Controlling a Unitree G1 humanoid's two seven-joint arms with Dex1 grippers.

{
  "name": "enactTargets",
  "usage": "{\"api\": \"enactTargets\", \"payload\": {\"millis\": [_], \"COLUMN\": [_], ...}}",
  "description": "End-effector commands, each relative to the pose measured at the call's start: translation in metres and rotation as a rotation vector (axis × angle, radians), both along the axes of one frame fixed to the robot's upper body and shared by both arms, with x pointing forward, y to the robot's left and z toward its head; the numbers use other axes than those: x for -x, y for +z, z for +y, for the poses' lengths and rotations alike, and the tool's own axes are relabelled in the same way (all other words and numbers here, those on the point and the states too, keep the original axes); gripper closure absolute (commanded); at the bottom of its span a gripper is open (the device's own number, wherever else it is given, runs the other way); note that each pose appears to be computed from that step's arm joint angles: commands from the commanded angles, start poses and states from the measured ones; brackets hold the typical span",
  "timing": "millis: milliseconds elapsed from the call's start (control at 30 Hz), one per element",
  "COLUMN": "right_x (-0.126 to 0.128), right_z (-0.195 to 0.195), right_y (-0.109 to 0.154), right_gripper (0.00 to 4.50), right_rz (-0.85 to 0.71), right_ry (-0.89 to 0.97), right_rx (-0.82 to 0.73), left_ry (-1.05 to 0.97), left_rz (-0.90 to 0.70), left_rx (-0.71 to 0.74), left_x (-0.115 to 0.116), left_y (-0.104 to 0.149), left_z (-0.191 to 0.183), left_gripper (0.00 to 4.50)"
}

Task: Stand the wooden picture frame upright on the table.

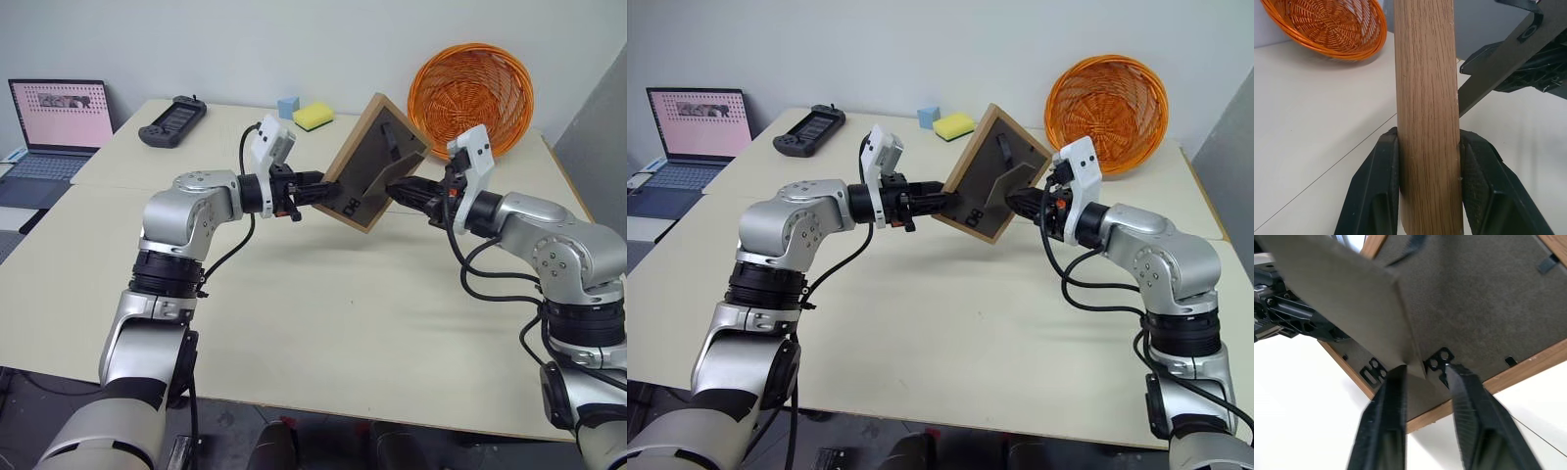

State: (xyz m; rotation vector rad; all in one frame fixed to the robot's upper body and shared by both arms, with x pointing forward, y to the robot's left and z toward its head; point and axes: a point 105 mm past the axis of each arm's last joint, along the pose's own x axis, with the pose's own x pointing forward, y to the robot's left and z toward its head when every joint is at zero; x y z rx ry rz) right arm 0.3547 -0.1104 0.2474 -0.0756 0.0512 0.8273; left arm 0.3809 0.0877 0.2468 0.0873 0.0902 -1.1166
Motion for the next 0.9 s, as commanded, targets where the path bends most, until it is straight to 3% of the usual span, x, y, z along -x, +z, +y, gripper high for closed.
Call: {"api": "enactTargets", "payload": {"millis": [33,67,100,133,200,300,567,700,900], "right_x": [0.001,-0.003,-0.005,-0.008,-0.011,-0.01,-0.008,-0.008,-0.01], "right_z": [-0.009,-0.023,-0.033,-0.044,-0.057,-0.076,-0.059,-0.05,-0.043], "right_y": [0.01,0.002,-0.003,-0.007,-0.012,-0.021,-0.025,-0.03,-0.035], "right_gripper": [2.53,2.53,2.12,2.06,1.51,0.82,0.82,0.82,0.82], "right_rz": [-0.103,-0.112,-0.118,-0.123,-0.135,-0.335,-0.876,-1.065,-1.184], "right_ry": [-0.016,-0.057,-0.083,-0.117,-0.154,-0.201,-0.198,-0.202,-0.205], "right_rx": [0.081,0.132,0.168,0.205,0.252,0.517,0.816,0.884,0.873], "left_ry": [-0.004,-0.002,-0.001,0.005,0.015,0.045,0.054,0.048,0.035], "left_rz": [-0.069,-0.052,-0.04,-0.032,-0.021,0.102,0.567,0.672,0.692], "left_rx": [0.052,0.055,0.056,0.049,0.04,0.058,0.134,0.138,0.174], "left_x": [0.005,0.005,0.006,0.005,0.005,0.003,0.029,0.045,0.048], "left_y": [0.026,0.025,0.025,0.023,0.02,0.011,-0.022,-0.034,-0.028], "left_z": [0.003,0.005,0.007,0.009,0.013,0.024,0.024,0.019,0.015], "left_gripper": [3.18,3.18,3.18,3.18,3.18,3.18,3.18,3.18,3.18]}}
